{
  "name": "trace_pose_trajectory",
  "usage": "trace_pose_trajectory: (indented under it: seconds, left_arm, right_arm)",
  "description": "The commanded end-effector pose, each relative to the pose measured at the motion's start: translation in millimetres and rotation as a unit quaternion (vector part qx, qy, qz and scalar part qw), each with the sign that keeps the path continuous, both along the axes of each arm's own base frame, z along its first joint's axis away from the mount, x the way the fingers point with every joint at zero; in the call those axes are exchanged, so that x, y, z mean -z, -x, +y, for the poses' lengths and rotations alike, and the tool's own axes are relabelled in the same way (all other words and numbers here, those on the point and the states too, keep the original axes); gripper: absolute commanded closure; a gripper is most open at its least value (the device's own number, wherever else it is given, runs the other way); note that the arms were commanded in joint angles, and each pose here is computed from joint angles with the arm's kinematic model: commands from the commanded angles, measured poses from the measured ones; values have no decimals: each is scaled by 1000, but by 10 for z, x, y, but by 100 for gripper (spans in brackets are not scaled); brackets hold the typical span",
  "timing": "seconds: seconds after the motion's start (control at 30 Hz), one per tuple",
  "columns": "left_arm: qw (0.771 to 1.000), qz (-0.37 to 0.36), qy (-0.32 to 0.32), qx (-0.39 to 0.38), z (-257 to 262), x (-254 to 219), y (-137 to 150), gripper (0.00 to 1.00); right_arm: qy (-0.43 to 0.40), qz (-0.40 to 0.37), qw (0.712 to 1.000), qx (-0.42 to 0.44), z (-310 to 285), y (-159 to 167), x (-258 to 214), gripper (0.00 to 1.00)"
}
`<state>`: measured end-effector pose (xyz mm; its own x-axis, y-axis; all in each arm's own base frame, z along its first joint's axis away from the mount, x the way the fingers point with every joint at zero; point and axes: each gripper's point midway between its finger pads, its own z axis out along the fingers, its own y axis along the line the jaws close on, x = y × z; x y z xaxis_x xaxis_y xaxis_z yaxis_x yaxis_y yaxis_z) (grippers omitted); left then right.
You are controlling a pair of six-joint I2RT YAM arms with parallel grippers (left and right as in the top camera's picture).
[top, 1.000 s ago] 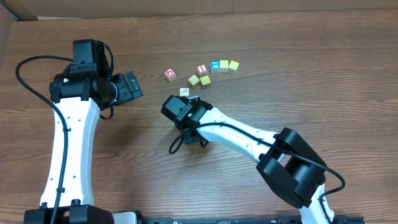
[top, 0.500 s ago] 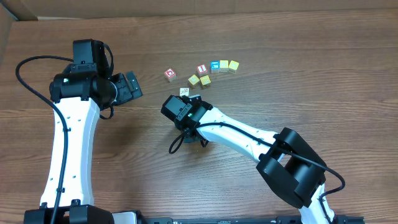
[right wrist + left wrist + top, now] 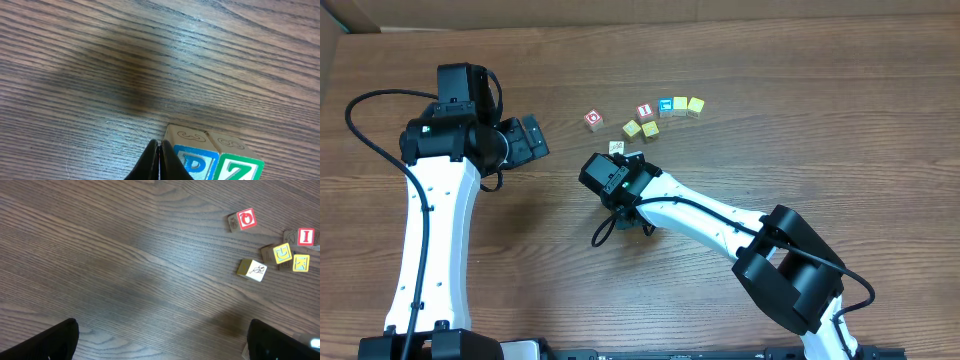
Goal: Flip 4 blocks
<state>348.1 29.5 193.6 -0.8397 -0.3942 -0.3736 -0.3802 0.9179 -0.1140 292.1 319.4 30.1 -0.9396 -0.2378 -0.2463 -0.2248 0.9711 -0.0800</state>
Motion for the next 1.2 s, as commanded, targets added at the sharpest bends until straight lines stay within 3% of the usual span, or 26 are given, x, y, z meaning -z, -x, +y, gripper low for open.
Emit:
trace_pose_trajectory:
  seconds: [0.0,0.33,0.5,0.73,0.93,1.17]
  left_arm:
    - [1000,0,-3,-7,25,-9,-21,0]
    - [1000,0,-3,-7,25,-9,-21,0]
    - [1000,0,-3,-7,25,-9,-21,0]
    - [1000,0,-3,-7,25,-9,-21,0]
    - [1000,0,-3,-7,25,-9,-21,0]
    - [1000,-1,-1,-7,21,-11,-25,0]
  right_arm:
    - [7,-4,1000,8,-38,-19,36,95]
    - [-53,-18,998,14,195,-224,-239,94]
    - [-84,-41,994,57,30,-649,-474,60]
    - [-96,-33,979,176,-901,-1300,-459,43]
    - [-64,-17,959,276,-2177,-1617,-413,0]
    - [-53,-9,914,401,-3491,-1642,-392,0]
